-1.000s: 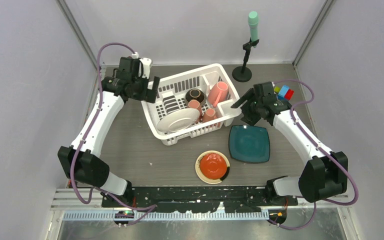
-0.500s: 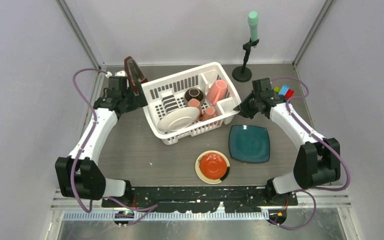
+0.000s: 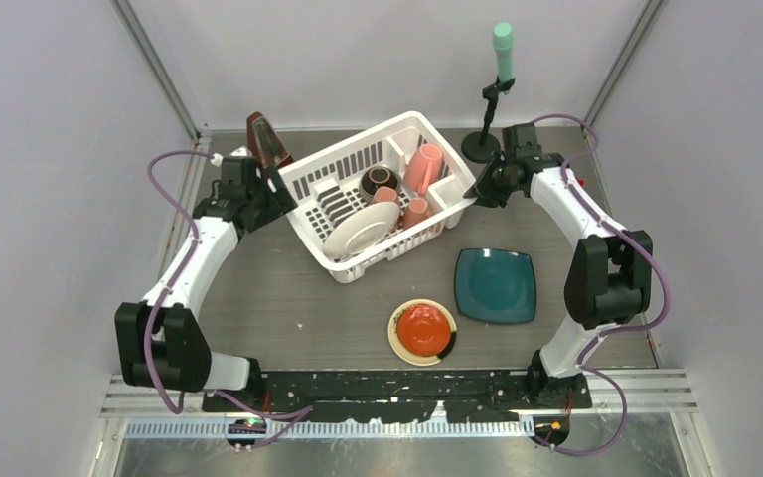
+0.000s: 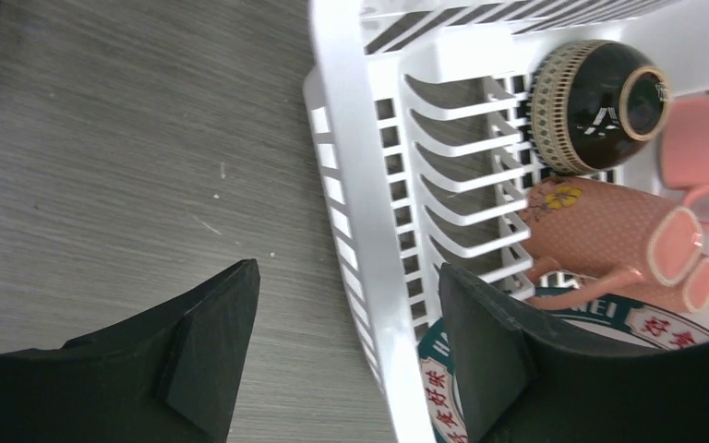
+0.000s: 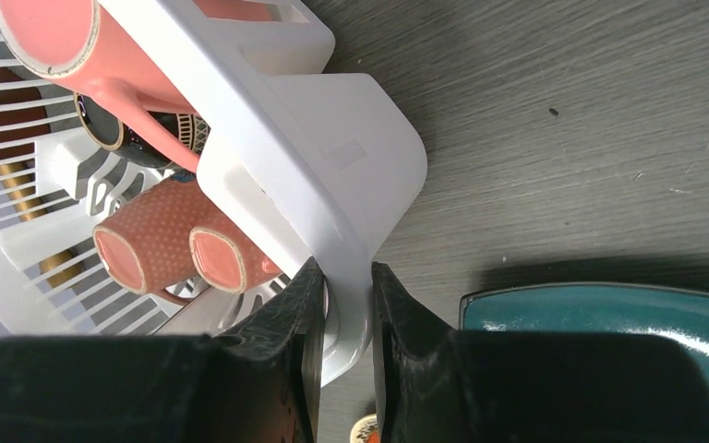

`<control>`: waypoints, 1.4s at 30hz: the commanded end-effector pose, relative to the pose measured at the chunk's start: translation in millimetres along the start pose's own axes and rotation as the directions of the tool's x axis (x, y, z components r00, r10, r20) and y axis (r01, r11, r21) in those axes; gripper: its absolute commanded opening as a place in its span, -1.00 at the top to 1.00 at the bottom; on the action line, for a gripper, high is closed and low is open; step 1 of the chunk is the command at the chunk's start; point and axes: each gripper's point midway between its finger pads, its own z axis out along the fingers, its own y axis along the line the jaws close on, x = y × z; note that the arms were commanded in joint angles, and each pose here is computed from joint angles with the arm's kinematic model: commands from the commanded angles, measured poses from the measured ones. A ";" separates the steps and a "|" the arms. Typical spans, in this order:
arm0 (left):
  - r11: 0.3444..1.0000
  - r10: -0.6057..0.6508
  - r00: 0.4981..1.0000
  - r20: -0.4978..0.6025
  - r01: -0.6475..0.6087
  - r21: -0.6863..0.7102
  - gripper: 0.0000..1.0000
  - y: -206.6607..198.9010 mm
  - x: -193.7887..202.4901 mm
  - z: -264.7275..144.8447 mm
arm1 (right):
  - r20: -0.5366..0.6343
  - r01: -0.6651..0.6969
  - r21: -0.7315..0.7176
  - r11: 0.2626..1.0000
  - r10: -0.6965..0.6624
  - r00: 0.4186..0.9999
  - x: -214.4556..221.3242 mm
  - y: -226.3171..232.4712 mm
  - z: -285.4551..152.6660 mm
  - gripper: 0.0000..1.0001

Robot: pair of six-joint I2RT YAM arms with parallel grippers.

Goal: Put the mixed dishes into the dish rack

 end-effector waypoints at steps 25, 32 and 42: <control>0.998 0.012 0.998 -0.065 -0.008 0.055 0.99 -38.7 106.5 -56.5 | 0.049 0.101 -0.067 0.993 -0.098 0.994 -72.4 30.4 40.5 0.55; 0.988 -0.041 0.995 -0.095 0.054 0.143 1.00 -65.2 139.8 -69.8 | 0.063 -0.010 -0.220 0.975 0.024 0.998 -82.7 67.0 67.9 0.32; 0.978 -0.091 0.992 -0.085 0.105 0.178 0.95 -79.9 154.2 -78.9 | 0.076 -0.061 -0.330 0.942 0.091 0.993 -100.2 112.6 89.1 -0.27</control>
